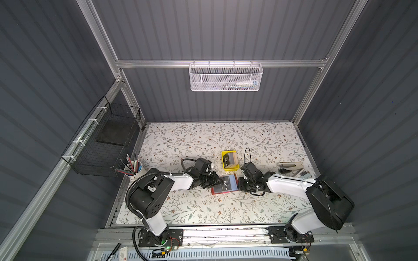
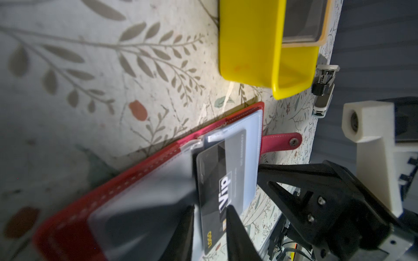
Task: Insert credit cards into a card holder
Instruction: Insert the credit card into the card slot.
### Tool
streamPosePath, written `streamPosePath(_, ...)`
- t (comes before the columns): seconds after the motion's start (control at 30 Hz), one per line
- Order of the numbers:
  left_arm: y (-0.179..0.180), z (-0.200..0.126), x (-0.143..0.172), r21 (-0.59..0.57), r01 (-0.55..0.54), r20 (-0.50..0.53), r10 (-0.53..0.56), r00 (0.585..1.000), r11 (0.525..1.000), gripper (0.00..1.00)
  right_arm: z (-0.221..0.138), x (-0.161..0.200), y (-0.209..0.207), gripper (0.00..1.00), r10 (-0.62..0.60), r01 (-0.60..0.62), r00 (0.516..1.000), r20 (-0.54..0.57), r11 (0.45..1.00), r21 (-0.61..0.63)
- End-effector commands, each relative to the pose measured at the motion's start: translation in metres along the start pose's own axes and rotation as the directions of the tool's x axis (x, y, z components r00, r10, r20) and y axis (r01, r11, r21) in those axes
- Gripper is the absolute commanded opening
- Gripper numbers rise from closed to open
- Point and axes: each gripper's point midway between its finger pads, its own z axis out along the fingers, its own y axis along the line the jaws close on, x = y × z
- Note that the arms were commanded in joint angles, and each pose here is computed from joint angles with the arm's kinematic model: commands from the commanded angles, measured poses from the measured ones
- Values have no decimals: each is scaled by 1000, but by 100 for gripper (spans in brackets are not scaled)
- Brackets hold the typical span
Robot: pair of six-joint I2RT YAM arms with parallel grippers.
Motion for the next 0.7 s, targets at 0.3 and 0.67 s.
streamPosePath(0.3,2,19,15,-23,24,-59,-26,998,999,24,6,7,-6,14,-17,18,999,-30,999,37)
streamPosePath(0.67,-12,25,16,25,21,-67,-20,998,999,20,5,7,-4,13,-19,20,1000,-25,999,30)
